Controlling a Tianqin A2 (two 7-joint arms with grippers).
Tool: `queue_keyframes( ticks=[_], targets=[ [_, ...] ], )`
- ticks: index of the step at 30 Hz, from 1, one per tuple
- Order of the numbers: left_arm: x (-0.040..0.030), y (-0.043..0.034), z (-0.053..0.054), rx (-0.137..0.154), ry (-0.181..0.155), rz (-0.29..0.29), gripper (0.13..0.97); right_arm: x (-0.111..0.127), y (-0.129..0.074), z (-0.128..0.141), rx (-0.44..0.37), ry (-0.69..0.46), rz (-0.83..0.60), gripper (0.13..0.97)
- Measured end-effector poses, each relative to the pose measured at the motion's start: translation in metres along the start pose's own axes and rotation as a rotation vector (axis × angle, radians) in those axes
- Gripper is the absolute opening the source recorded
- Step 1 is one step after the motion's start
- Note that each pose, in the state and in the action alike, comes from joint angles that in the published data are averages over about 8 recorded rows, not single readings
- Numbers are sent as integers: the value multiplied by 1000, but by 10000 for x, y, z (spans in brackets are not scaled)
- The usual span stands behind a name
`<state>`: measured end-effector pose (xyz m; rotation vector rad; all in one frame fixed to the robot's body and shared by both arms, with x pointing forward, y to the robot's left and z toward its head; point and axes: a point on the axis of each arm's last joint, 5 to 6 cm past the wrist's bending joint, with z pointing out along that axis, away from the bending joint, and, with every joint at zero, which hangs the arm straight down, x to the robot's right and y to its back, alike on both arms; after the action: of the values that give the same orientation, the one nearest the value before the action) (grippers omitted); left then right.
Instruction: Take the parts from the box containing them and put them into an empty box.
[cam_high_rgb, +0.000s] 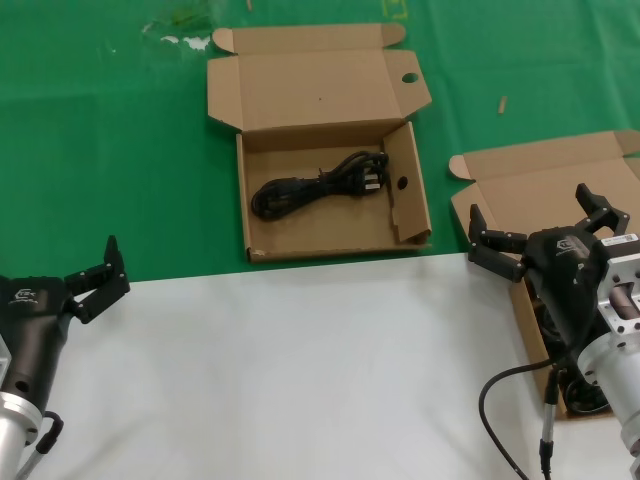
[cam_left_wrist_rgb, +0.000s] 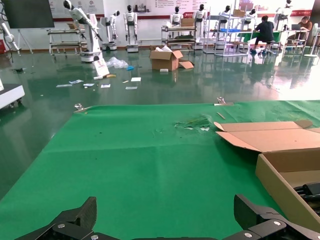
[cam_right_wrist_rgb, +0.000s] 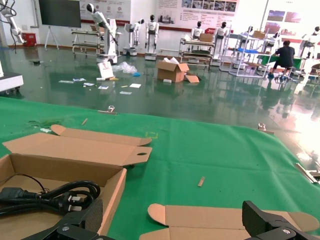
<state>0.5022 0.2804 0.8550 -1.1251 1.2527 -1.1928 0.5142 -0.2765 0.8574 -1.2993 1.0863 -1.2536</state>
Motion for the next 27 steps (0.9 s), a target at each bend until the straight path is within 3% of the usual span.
queue_keyframes(
  ticks=[27],
  targets=[
    [0, 0, 0, 0, 0, 0, 966, 0, 0, 0, 0, 0, 0, 966]
  ],
)
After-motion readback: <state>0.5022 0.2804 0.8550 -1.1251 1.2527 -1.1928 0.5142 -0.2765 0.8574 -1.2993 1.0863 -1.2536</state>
